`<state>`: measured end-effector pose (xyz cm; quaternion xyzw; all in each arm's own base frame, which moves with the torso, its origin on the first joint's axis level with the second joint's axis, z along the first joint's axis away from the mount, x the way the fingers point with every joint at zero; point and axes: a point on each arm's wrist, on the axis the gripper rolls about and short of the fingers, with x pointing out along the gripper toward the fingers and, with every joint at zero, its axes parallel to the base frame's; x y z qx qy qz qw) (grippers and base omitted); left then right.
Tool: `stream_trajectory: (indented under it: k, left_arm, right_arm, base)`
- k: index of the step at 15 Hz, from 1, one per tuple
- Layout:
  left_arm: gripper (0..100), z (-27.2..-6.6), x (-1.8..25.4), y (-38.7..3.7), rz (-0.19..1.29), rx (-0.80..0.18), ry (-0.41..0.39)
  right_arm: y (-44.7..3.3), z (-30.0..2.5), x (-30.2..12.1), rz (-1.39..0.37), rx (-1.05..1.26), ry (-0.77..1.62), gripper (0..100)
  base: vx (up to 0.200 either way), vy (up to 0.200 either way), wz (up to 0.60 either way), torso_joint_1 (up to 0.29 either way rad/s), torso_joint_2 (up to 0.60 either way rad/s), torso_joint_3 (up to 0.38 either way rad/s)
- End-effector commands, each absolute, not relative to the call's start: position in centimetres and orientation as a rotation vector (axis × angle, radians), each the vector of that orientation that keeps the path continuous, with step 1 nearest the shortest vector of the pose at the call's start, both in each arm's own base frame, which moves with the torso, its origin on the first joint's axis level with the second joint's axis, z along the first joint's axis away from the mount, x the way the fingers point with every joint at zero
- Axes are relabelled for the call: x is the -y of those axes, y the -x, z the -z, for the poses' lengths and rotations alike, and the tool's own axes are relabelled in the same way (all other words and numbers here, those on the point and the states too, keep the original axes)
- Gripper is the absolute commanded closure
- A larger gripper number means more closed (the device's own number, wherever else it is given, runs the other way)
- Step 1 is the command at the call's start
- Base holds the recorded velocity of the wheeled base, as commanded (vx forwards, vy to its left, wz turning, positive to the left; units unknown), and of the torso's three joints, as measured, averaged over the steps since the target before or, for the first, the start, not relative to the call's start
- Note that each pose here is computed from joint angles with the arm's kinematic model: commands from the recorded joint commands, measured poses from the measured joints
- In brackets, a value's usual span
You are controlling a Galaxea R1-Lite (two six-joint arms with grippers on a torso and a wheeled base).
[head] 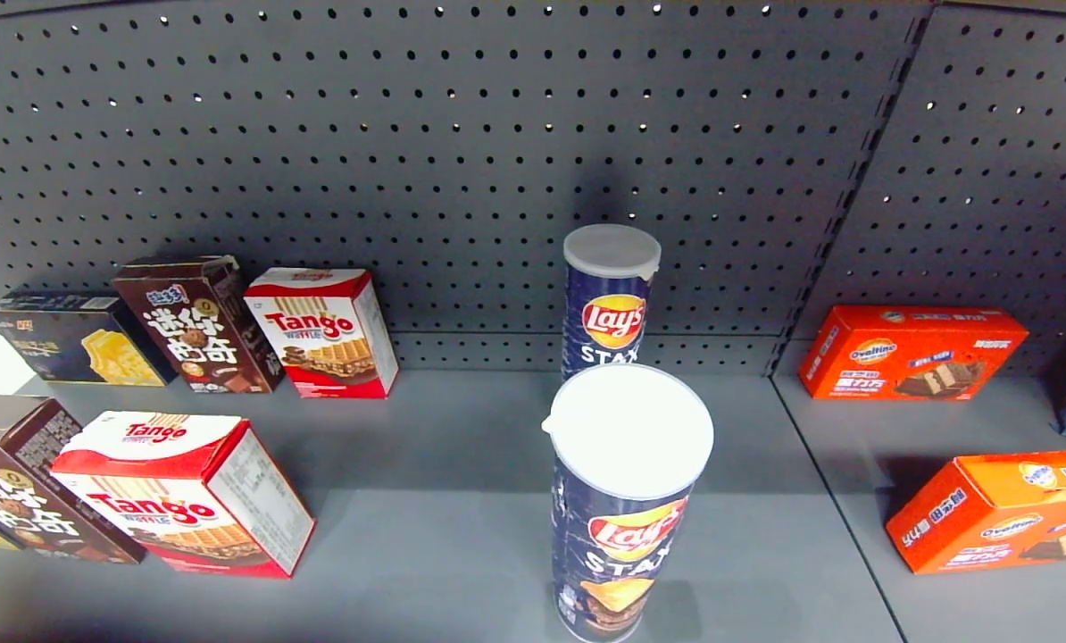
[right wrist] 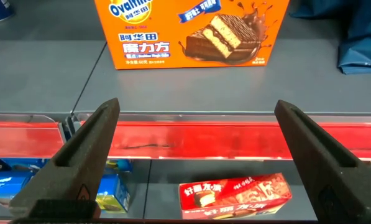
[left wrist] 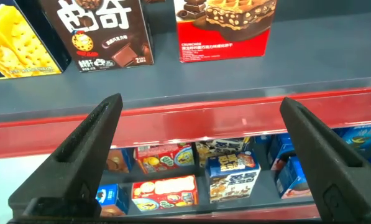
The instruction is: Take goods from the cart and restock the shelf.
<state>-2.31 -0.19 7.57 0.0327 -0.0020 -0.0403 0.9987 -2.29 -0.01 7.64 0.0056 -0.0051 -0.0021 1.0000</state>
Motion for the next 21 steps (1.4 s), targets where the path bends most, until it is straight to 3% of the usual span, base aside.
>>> stream_trajectory:
  k: [1, 21]
  left_arm:
    - [0, -7.57, 0.19, 2.3, 0.081, 0.002, -0.057]
    - [0, -7.57, 0.19, 2.3, 0.078, 0.002, -0.054]
  right_arm:
    - [2.28, -7.64, 0.01, 0.005, 0.009, -0.011, 0]
    - [2.28, -7.64, 0.01, 0.005, 0.009, -0.011, 0]
  base:
    - [0.0, 0.0, 0.0, 0.0, 0.0, 0.0]
    - [0.0, 0.0, 0.0, 0.0, 0.0, 0.0]
